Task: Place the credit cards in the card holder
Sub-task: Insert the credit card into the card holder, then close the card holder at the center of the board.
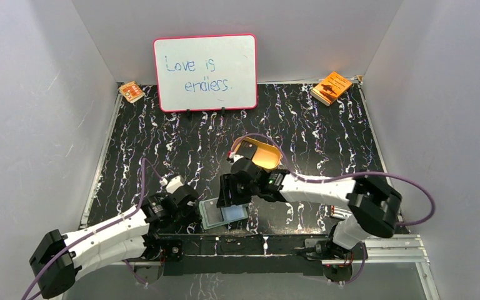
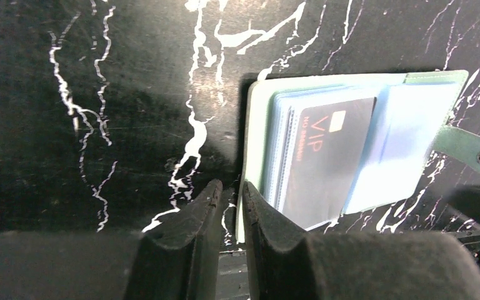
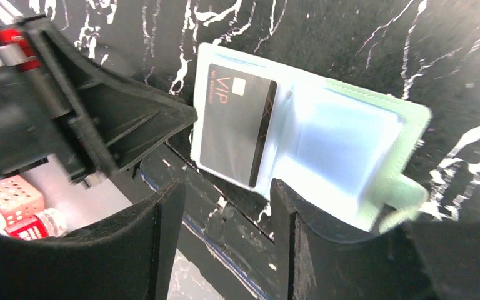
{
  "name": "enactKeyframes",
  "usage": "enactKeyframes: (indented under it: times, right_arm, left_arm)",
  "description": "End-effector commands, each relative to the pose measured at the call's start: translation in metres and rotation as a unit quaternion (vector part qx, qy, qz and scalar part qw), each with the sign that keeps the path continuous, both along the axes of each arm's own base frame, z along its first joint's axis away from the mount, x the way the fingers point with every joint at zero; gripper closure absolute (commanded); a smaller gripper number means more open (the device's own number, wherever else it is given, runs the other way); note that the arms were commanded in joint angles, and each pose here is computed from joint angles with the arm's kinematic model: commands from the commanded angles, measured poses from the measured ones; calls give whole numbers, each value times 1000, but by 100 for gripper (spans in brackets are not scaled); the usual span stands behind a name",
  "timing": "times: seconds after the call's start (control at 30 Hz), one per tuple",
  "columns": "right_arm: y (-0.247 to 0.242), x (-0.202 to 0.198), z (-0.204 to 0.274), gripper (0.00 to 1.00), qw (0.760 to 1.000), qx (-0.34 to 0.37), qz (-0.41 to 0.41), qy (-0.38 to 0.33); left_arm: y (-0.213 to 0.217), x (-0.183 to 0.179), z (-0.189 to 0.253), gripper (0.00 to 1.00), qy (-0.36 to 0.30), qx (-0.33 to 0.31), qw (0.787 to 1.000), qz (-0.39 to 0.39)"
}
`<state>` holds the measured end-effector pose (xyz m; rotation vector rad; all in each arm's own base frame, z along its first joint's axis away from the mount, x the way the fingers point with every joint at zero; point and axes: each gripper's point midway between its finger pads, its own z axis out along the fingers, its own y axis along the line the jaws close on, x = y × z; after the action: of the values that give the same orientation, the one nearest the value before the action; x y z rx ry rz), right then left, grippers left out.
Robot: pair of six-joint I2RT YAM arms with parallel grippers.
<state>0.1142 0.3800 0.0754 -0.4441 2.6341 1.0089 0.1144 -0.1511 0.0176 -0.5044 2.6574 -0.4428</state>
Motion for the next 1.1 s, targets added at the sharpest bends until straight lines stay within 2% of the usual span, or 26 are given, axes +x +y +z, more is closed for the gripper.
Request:
enactKeyframes:
  times: [0.0, 0.1, 0.2, 0.3, 0.47, 0.53, 0.67, 0.73, 0.8, 0.83, 0.87, 0.97, 1.07]
  right_arm:
    - [-27, 17, 39, 37, 995, -52, -3, -80]
    - [-53, 23, 38, 29, 988, -113, -5, -105]
    - [-72, 24, 25, 25, 980, -171, 3, -105]
    - [-81, 21, 7, 25, 972, -216, 12, -89]
    - [-85, 27, -14, 30, 967, -244, 1, -78]
    - [-87, 31, -19, 38, 965, -251, -5, -75]
    - [-83, 34, -23, 60, 968, -238, -1, -72]
    - [-80, 35, -20, 76, 972, -222, -2, -78]
    - [-84, 39, -25, 76, 970, -228, -4, -81]
    - [-82, 42, -27, 70, 971, -225, -4, -83]
    - [-81, 43, -28, 70, 971, -224, -5, -84]
    - [-80, 46, -23, 100, 974, -206, -14, -89]
    - [-87, 36, 18, 100, 985, -118, -22, -125]
  left_arm:
    - [17, -2, 4, 82, -1, 32, 999, 15]
    - [18, 0, 14, 81, -10, 28, 999, 24]
    - [20, 3, 23, 78, -20, 20, 999, 38]
    - [23, 4, 30, 75, -26, 13, 998, 56]
    - [26, 5, 36, 72, -32, 12, 997, 68]
    - [28, 4, 34, 72, -29, 16, 997, 69]
    - [27, 0, 22, 72, -16, 21, 998, 66]
    - [29, -4, 7, 73, 1, 33, 998, 62]
    - [29, -7, -5, 74, 10, 38, 997, 59]
    - [28, -8, -9, 74, 15, 39, 998, 54]
    - [28, -9, -11, 74, 17, 40, 998, 52]
    - [25, -12, -20, 77, 23, 34, 998, 37]
    - [0, -7, -22, 86, 14, 2, 1000, -14]
